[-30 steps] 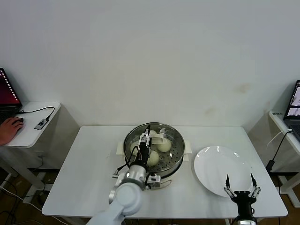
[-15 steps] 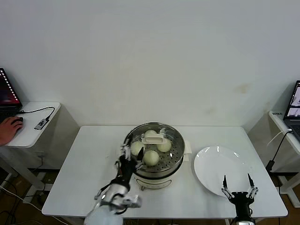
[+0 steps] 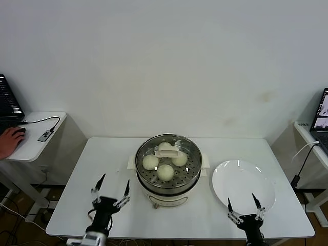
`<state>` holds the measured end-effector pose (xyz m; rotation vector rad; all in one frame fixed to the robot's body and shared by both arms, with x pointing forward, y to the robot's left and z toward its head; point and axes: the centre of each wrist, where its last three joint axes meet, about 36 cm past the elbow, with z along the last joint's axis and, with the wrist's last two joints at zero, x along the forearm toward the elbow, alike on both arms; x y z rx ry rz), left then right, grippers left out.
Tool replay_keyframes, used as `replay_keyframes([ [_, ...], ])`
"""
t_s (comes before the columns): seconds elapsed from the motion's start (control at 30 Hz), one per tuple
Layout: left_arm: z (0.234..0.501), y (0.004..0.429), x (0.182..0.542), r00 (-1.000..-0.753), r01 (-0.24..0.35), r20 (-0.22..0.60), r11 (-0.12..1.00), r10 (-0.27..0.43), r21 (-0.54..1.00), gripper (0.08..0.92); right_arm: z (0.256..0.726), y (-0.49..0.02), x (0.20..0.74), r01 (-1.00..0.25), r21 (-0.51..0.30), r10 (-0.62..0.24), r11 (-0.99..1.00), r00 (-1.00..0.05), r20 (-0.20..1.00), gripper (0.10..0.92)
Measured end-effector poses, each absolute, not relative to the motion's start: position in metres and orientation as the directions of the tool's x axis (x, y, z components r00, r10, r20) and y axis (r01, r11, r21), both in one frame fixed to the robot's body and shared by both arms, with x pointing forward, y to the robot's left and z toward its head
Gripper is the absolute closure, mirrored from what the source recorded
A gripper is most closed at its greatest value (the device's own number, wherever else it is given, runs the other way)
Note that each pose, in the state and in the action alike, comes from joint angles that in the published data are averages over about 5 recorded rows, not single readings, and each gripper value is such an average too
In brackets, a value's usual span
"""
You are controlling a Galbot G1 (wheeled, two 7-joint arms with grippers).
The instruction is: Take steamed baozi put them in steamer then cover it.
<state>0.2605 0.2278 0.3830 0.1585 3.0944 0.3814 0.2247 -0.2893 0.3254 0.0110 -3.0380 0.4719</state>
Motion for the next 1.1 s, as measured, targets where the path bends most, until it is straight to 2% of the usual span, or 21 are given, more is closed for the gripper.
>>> replay_keyframes([
  [0.23, 0.359, 0.242, 0.227, -0.997, 0.043, 0.068, 0.995, 0.037, 0.085, 0.177, 0.327, -0.281, 0.210, -0.087, -0.238, -0.059, 0.967, -0.991, 0.123, 0.200],
  [0.43, 0.347, 0.249, 0.206, -0.995, 0.018, 0.099, 1.000, 0.016, 0.023, 0.177, 0.327, -0.275, 0.203, -0.122, -0.206, -0.092, 0.971, -0.985, 0.148, 0.200],
  [1.1, 0.335, 0.255, 0.181, -0.987, 0.043, 0.155, 0.999, 0.045, -0.015, 0.177, 0.328, -0.263, 0.192, -0.169, -0.170, -0.137, 0.971, -0.973, 0.185, 0.200],
])
